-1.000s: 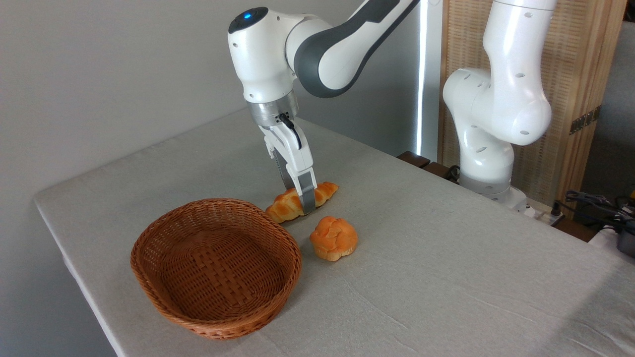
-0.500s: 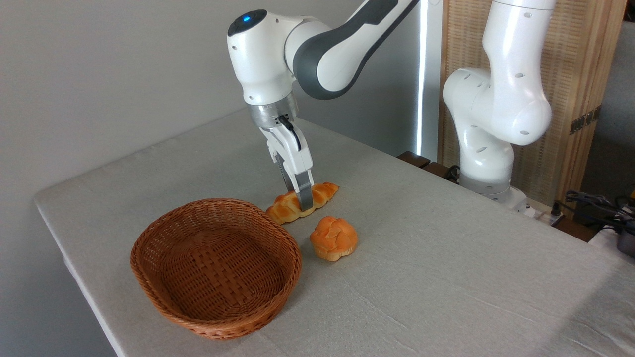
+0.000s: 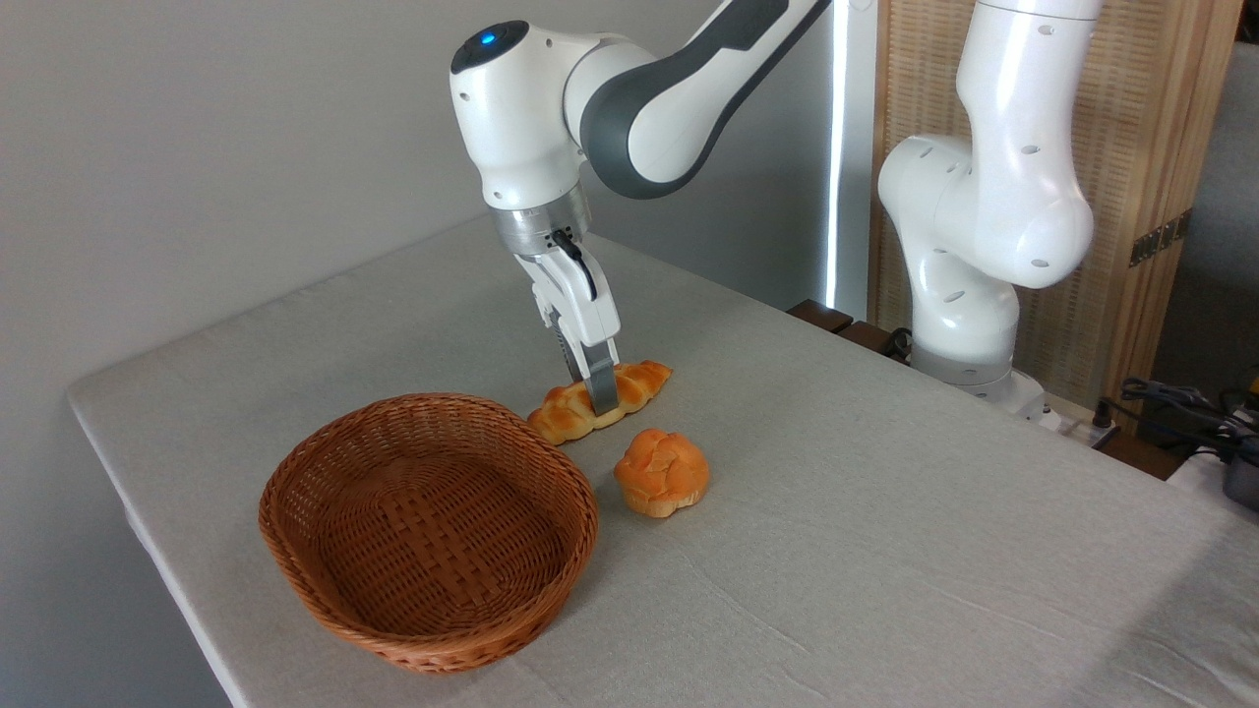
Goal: Put bread into the basket
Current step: 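Lift the croissant and carry it over the wicker basket, then lower the croissant into the basket and open the gripper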
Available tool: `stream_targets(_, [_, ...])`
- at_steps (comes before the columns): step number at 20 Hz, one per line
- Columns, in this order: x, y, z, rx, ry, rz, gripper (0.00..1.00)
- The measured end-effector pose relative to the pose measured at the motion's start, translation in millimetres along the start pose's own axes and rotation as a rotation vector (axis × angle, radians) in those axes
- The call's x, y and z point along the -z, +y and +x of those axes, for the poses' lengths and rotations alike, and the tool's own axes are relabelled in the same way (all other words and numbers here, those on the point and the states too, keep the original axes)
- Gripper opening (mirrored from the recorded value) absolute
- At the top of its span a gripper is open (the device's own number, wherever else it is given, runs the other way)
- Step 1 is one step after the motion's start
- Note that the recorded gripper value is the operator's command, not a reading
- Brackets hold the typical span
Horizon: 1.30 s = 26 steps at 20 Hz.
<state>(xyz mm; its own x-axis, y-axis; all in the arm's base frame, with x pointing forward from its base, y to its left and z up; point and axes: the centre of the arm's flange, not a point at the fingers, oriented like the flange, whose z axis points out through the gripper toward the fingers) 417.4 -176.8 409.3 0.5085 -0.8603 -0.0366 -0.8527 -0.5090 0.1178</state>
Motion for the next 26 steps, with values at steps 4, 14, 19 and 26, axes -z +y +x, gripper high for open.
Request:
stream_targets(4, [3,0,1,-0.001,0.004,0.003,0.36])
stream_targets(14, [130,-24,-16,-0.033,-0.045,-0.045,0.37])
stream_targets(19, [162,-71,14,-0.008,0.091,0.081,0.37])
stream_targets(26, [130,-128,64,0.035,0.259,0.239,0.74])
